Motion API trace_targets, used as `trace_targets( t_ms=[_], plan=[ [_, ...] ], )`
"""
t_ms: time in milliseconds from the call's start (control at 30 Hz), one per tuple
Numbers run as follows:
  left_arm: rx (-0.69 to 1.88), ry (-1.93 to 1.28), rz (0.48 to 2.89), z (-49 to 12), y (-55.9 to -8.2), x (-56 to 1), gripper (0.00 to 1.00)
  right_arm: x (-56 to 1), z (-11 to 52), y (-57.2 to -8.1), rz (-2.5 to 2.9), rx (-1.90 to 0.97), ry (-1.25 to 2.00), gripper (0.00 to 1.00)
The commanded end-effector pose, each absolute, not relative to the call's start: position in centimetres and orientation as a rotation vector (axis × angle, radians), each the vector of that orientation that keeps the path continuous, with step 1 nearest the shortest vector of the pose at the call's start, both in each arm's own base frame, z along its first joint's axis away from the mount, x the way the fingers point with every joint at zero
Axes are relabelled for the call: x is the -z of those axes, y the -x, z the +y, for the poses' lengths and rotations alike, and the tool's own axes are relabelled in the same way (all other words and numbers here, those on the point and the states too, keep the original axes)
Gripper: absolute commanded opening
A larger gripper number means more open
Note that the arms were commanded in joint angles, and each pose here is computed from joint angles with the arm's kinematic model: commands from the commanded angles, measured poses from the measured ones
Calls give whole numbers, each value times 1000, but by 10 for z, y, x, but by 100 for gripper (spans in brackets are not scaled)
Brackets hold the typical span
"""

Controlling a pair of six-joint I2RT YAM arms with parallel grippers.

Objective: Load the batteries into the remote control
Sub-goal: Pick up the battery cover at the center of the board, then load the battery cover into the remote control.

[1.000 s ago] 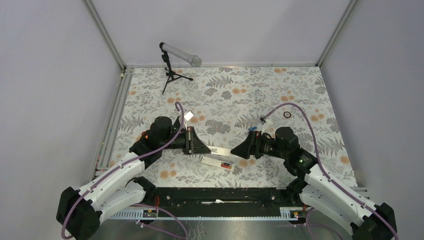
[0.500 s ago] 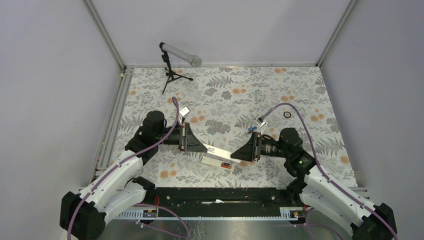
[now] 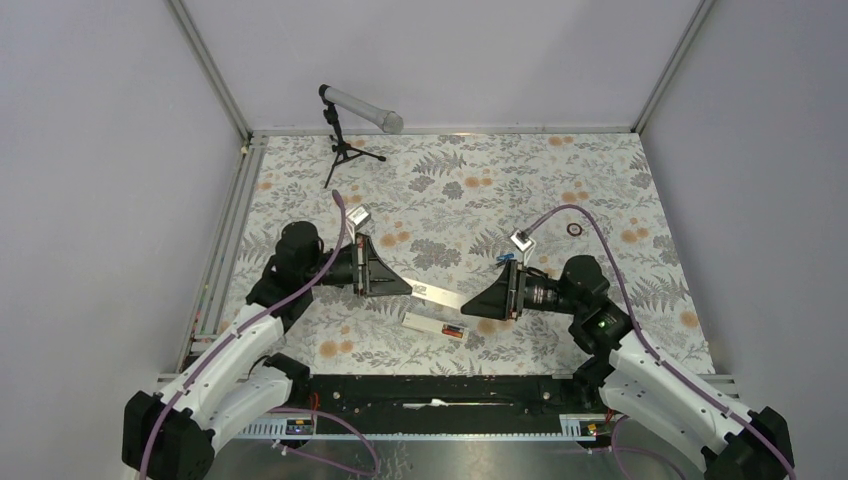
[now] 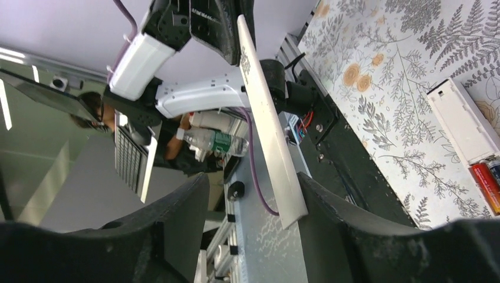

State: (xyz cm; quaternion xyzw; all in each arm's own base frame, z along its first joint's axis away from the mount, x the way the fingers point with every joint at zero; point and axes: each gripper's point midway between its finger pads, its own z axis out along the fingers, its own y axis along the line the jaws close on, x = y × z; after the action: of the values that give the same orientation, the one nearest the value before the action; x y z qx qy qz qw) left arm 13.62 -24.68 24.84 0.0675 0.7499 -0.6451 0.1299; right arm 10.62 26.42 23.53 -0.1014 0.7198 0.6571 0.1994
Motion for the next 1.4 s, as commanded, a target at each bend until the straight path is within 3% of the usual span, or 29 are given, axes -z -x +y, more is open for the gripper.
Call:
trace_targets(
  t_ms=[0,233,433,467,500,533,633,700,933,1367],
  plan=[
    [1897,-222,2055,-244,-139,-275,0,-262,261,-117,1925,-1850,148,60],
    [1908,-182,2064,-242,-138,-278,0,-276,258,-129,1855,-1834,45,43],
    [1902,-160,2063,-241,-137,-277,0,-276,259,-135,1876,-1822,12,8],
    [1887,-153,2070,-240,-138,-275,15,-273,259,-136,1893,-1808,2,2],
    [1851,-139,2087,-239,-140,-270,39,-267,258,-137,1917,-1789,-14,0],
    [1804,-127,2107,-236,-141,-264,57,-261,257,-138,1943,-1767,-28,0],
    [1562,-35,2209,-223,-154,-234,87,-229,253,-141,2063,-1679,-108,0],
    [1383,36,2269,-210,-165,-211,98,-207,250,-138,2135,-1650,-148,0],
    [1065,251,2345,-177,-182,-143,99,-122,239,-131,2286,-1571,-311,0],
    [1107,347,2421,-183,-178,-88,94,-104,245,-135,2242,-1593,-370,0]
  ],
)
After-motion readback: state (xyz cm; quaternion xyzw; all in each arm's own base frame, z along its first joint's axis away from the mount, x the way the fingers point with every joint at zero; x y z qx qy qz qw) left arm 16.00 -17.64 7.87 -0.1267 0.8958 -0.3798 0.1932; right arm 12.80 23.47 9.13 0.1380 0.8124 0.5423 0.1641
